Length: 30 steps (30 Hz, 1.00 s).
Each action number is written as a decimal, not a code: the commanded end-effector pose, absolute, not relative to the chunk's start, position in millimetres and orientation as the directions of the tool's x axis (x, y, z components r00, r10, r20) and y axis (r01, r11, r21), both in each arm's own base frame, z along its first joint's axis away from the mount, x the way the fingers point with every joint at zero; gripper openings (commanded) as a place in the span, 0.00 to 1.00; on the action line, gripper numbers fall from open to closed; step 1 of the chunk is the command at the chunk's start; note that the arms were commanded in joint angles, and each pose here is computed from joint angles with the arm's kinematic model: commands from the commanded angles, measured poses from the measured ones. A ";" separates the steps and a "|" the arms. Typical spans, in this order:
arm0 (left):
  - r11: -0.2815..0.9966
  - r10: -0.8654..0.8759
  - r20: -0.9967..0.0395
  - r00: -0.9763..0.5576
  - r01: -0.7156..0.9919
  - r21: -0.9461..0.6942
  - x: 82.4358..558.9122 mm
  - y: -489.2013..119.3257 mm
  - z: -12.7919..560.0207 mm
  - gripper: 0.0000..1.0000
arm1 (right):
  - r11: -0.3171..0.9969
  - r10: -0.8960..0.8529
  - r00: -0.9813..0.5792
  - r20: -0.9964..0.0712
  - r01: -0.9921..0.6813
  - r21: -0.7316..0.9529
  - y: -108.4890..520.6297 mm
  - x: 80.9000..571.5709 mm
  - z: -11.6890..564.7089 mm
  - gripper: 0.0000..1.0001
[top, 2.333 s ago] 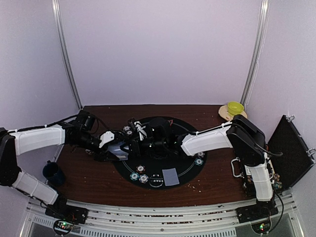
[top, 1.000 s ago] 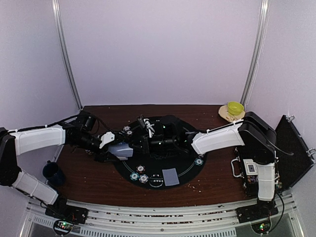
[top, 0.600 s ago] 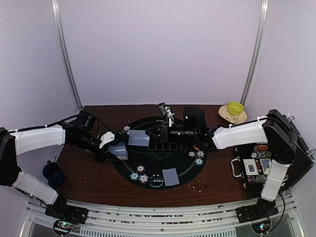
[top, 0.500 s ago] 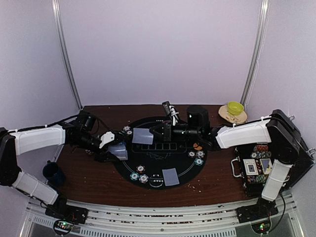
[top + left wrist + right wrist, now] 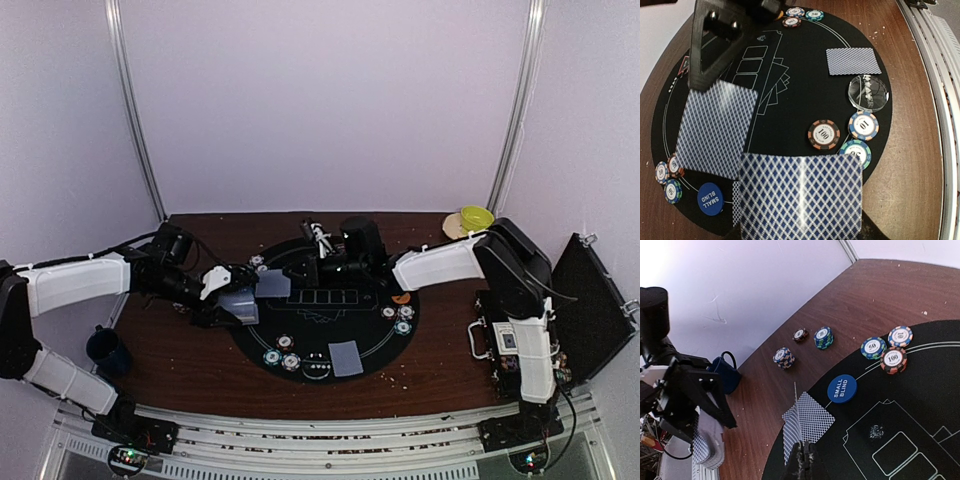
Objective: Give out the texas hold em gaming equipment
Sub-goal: Pick up the poker card from the face-down deck piles, then distribute the poker card in the small blind area.
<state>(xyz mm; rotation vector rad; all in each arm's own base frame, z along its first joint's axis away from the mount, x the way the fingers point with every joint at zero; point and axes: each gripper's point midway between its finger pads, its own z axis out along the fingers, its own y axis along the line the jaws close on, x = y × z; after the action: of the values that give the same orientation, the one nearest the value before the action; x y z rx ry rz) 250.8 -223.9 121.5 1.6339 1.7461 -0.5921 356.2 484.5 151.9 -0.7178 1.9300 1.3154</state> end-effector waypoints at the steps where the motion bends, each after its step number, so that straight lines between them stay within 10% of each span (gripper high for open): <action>1: 0.096 0.666 -0.745 0.049 0.984 0.150 250.5 -226.5 128.9 0.47 | 0.244 -0.104 -0.614 -0.782 -0.778 0.578 516.2 345.1 146.1 0.00; 30: 0.080 0.664 -0.745 0.058 0.986 0.147 247.5 -226.9 126.3 0.47 | 0.160 -0.146 -0.678 -0.721 -0.735 0.659 582.7 353.3 75.3 0.00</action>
<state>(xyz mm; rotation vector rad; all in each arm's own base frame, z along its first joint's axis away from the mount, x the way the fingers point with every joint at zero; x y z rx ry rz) 248.4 -223.1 118.9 1.6521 1.7325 -0.5885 355.7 577.6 71.5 -0.8118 1.9646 1.5375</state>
